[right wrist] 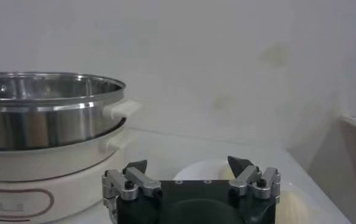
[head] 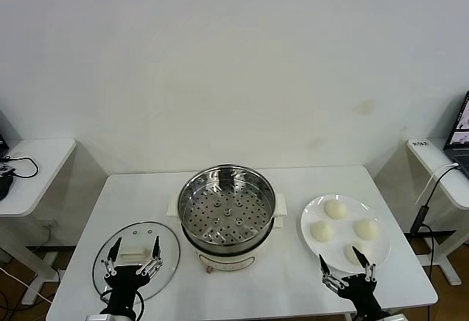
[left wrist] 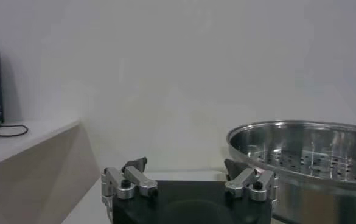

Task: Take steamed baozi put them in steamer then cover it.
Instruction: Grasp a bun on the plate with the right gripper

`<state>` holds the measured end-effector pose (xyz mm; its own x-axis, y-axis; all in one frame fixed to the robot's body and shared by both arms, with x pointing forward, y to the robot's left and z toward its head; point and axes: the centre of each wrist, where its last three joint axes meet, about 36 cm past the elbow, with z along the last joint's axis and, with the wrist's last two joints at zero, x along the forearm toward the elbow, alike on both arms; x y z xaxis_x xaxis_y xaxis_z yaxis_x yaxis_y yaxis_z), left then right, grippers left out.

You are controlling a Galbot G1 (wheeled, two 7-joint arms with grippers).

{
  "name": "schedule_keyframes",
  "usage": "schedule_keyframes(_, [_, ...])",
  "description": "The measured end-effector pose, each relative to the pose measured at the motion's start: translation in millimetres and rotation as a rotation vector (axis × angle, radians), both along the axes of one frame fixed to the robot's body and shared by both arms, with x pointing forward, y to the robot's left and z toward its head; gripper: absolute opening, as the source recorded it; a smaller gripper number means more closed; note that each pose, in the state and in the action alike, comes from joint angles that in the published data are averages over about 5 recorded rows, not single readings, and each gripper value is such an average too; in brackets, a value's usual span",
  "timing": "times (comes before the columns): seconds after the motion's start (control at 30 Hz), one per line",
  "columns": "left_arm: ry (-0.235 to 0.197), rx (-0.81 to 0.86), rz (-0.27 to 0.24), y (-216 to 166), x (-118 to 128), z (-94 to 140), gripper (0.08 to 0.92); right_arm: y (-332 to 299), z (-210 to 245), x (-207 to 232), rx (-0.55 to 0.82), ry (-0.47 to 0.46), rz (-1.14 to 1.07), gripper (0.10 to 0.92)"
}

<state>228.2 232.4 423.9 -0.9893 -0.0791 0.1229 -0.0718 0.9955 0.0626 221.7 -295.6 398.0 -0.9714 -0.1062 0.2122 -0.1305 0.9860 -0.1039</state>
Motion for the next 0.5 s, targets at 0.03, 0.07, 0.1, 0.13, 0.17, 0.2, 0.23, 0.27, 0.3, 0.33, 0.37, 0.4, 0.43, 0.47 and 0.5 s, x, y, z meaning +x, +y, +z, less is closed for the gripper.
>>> schedule_keyframes(0.03, [0.0, 0.001, -0.002, 0, 0, 1, 0.823, 0, 0, 0, -0.003, 0.0, -0.001, 0.823])
schedule_keyframes(0.07, [0.0, 0.001, -0.003, 0, 0, 1, 0.823, -1, 1, 1, -0.006, -0.001, -0.002, 0.823])
schedule_keyframes(0.1, [0.001, 0.002, -0.005, 0, 1, 2, 0.823, -2, 1, 2, -0.012, -0.002, -0.005, 0.823])
schedule_keyframes(0.13, [0.001, 0.003, -0.007, 1, 1, 4, 0.823, -3, 2, 3, -0.02, -0.003, -0.007, 0.823])
schedule_keyframes(0.17, [0.001, 0.003, -0.008, 1, 2, 5, 0.823, -4, 3, 4, -0.028, -0.004, -0.01, 0.823])
schedule_keyframes(0.2, [0.002, 0.003, -0.007, 1, 2, 6, 0.823, -6, 4, 5, -0.038, -0.004, -0.012, 0.823])
schedule_keyframes(0.23, [0.003, 0.003, -0.007, 1, 3, 7, 0.823, -8, 4, 7, -0.049, -0.005, -0.015, 0.823])
schedule_keyframes(0.27, [0.004, 0.004, -0.006, 1, 3, 8, 0.823, -10, 5, 9, -0.063, -0.006, -0.017, 0.823])
schedule_keyframes(0.3, [0.005, 0.004, -0.006, 2, 4, 9, 0.823, -13, 6, 11, -0.079, -0.006, -0.019, 0.823])
schedule_keyframes(0.33, [0.006, 0.005, -0.007, 2, 4, 10, 0.823, -16, 7, 13, -0.098, -0.006, -0.021, 0.823])
schedule_keyframes(0.37, [0.007, 0.007, -0.008, 2, 5, 11, 0.823, -20, 9, 16, -0.121, -0.006, -0.022, 0.823])
schedule_keyframes(0.4, [0.007, 0.009, -0.011, 3, 5, 13, 0.823, -24, 10, 20, -0.147, -0.006, -0.022, 0.823])
schedule_keyframes(0.43, [0.007, 0.012, -0.015, 3, 6, 14, 0.823, -29, 12, 24, -0.176, -0.006, -0.021, 0.822])
schedule_keyframes(0.47, [0.007, 0.016, -0.019, 4, 6, 15, 0.823, -34, 13, 29, -0.209, -0.005, -0.018, 0.823])
schedule_keyframes(0.5, [0.006, 0.019, -0.024, 4, 6, 16, 0.823, -40, 15, 34, -0.244, -0.003, -0.013, 0.823])
